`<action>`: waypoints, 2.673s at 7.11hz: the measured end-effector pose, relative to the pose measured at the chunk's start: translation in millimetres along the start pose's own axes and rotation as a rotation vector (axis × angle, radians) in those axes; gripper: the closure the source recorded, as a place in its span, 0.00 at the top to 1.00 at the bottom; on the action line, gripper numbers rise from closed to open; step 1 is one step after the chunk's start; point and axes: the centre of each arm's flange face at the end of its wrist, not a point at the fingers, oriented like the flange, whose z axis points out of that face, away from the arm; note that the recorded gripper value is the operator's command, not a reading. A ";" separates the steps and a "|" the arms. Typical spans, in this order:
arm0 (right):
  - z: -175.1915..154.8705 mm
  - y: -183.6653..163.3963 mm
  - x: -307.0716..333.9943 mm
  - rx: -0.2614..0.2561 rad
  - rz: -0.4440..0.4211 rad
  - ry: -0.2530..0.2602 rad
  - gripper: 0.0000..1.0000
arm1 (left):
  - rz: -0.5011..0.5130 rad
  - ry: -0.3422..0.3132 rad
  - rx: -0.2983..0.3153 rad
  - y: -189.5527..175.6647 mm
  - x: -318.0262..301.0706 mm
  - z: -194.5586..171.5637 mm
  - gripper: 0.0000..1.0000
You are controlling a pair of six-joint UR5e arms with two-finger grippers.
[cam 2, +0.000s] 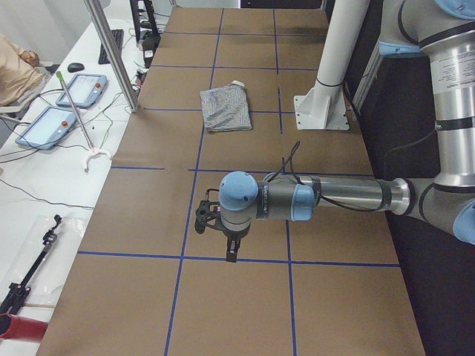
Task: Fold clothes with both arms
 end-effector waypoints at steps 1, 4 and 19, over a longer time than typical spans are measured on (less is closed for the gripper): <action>-0.7 0.2 0.3 0.002 0.001 0.000 1.00 | 0.006 -0.026 0.001 -1.6 -1.2 -1.2 1.00; -0.1 6.6 2.6 -0.001 -0.003 0.006 1.00 | 0.022 -0.050 0.009 -7.0 1.0 -4.7 1.00; -5.6 9.3 -2.6 0.012 -0.006 0.008 1.00 | 0.037 -0.060 -0.029 -6.8 2.3 11.4 1.00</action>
